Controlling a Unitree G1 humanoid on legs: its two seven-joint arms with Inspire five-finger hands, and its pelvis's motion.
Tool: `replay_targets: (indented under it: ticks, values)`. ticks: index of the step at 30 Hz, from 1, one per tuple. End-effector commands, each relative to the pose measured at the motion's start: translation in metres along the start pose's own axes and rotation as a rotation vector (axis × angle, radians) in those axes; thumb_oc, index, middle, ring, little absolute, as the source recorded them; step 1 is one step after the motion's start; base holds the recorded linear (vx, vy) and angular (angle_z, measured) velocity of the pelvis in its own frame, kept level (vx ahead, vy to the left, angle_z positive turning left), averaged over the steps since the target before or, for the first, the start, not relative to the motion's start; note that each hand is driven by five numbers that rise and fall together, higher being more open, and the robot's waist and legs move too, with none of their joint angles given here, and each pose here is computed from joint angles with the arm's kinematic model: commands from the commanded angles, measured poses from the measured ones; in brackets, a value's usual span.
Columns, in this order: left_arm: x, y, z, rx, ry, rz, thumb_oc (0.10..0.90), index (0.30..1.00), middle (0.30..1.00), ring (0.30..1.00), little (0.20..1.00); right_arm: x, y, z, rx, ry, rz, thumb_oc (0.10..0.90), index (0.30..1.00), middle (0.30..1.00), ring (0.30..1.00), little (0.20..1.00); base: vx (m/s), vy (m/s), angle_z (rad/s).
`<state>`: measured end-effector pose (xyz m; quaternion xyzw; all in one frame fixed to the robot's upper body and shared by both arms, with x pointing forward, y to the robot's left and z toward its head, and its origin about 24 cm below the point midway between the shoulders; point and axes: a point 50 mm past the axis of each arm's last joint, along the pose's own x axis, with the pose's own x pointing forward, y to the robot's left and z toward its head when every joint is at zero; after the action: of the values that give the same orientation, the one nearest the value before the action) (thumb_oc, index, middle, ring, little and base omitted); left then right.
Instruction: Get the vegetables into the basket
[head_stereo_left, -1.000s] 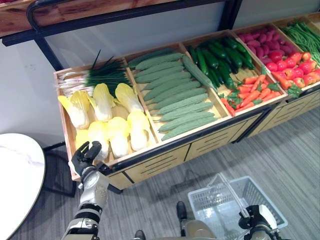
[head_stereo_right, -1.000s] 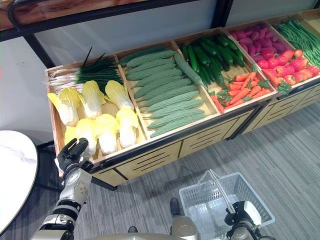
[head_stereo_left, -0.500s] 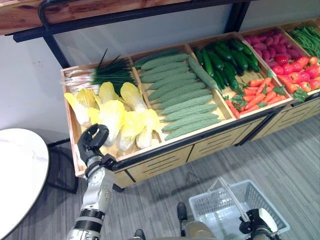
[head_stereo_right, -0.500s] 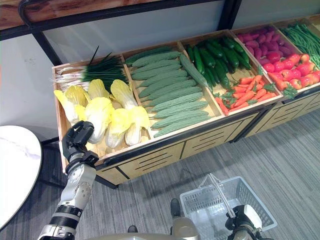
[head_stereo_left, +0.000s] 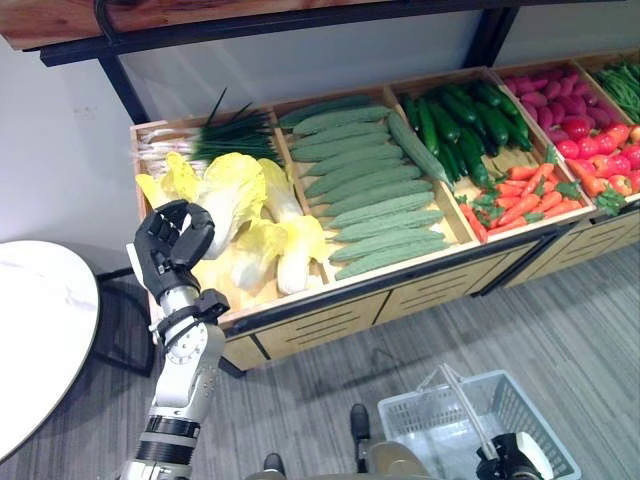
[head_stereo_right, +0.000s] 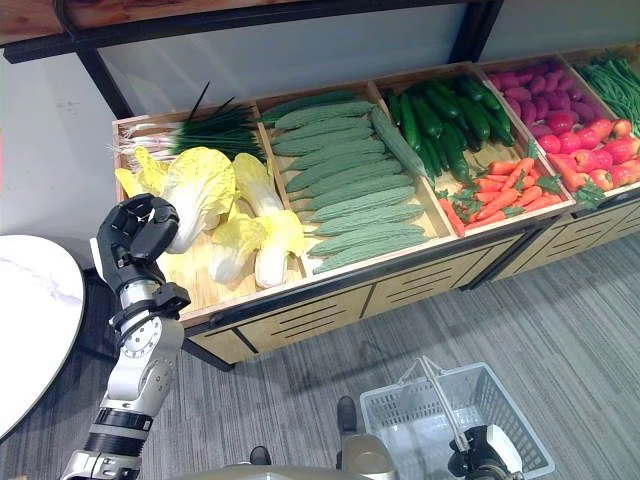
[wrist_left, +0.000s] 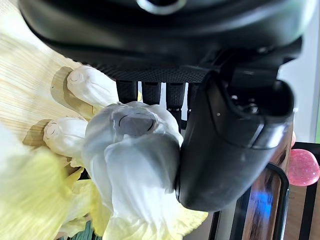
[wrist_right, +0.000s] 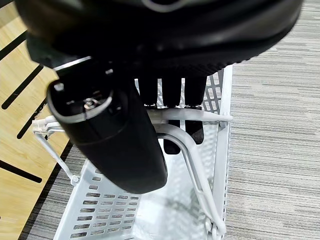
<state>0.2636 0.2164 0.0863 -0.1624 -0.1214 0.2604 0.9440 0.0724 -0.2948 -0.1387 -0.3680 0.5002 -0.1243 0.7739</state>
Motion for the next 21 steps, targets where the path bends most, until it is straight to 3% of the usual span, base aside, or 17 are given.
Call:
replay_targets:
  ticks: [1, 2, 8, 21]
  values:
    - [0.012, -0.021, 0.046, -0.368, -0.175, -0.148, 0.400, 0.300, 0.300, 0.300, 0.300, 0.007, -0.021, 0.003, -0.005, -0.031, -0.073, 0.400, 0.300, 0.300, 0.300, 0.300, 0.00, 0.000, 0.00]
    - [0.010, -0.022, 0.037, -0.512, -0.078, -0.180, 0.400, 0.300, 0.300, 0.300, 0.300, 0.007, -0.021, 0.003, -0.018, -0.027, -0.062, 0.400, 0.300, 0.300, 0.300, 0.300, 0.00, 0.000, 0.00]
    - [0.003, -0.024, 0.023, -0.604, 0.054, -0.259, 0.400, 0.300, 0.300, 0.300, 0.300, 0.009, -0.023, 0.007, -0.040, -0.036, -0.049, 0.400, 0.300, 0.300, 0.300, 0.300, 0.00, 0.000, 0.00]
    - [-0.014, -0.032, -0.008, -0.606, 0.305, -0.430, 0.400, 0.300, 0.300, 0.300, 0.300, 0.010, -0.025, 0.008, -0.076, -0.040, -0.026, 0.400, 0.300, 0.300, 0.300, 0.300, 0.01, 0.006, -0.03]
